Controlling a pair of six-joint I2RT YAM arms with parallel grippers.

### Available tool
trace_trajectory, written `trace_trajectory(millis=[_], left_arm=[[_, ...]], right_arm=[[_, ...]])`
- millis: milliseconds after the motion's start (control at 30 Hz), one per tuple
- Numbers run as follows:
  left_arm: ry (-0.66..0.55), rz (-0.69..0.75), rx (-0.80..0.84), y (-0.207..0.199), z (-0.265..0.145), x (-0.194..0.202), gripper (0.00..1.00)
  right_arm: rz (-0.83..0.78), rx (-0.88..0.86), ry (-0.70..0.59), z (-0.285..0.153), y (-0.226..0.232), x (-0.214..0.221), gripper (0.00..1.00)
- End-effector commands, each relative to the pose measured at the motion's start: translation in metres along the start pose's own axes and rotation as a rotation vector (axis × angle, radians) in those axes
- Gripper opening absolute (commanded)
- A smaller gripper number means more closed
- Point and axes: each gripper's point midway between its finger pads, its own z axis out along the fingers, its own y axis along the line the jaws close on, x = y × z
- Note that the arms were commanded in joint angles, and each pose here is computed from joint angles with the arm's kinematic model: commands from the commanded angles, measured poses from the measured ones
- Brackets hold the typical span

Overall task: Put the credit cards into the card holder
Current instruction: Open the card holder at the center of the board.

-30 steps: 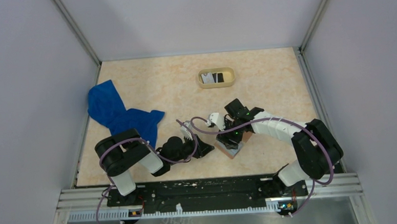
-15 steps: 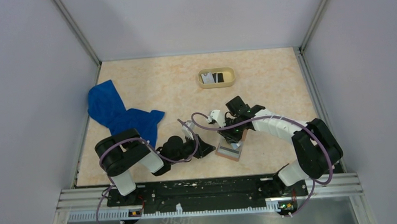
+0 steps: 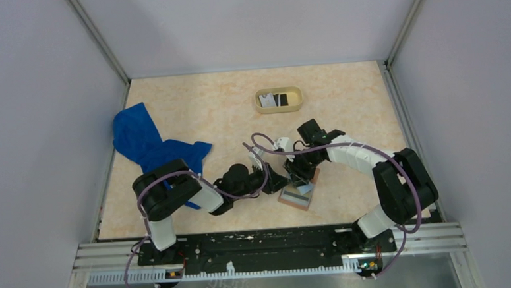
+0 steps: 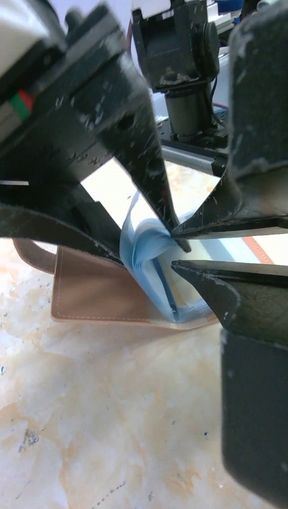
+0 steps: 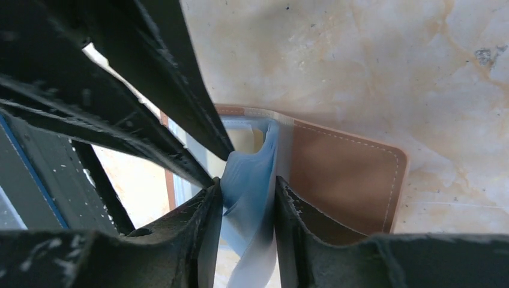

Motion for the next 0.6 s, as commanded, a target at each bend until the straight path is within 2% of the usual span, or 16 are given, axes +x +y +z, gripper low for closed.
trace_trajectory(millis=[0, 367, 467, 567], left_arm=[[0.04, 0.013, -0.012, 0.007, 0.013, 0.011, 0.25], [0.036, 0.024, -0.005, 0.009, 0.031, 0.005, 0.25], [0.049, 0.032, 0.011, 0.007, 0.036, 0.006, 0.29], [0.06, 0.032, 0.027, 0.006, 0.042, 0.006, 0.32]], right_arm=[[-0.032, 0.042, -0.082, -0.014, -0.007, -0.026, 0.38], [-0.07, 0.241, -0.074, -0.029, -0.037, -0.026, 0.38], [-0.078, 0.288, -0.076, -0.033, -0.044, -0.026, 0.39], [-0.084, 0.305, -0.082, -0.037, -0.045, -0.029, 0.44]])
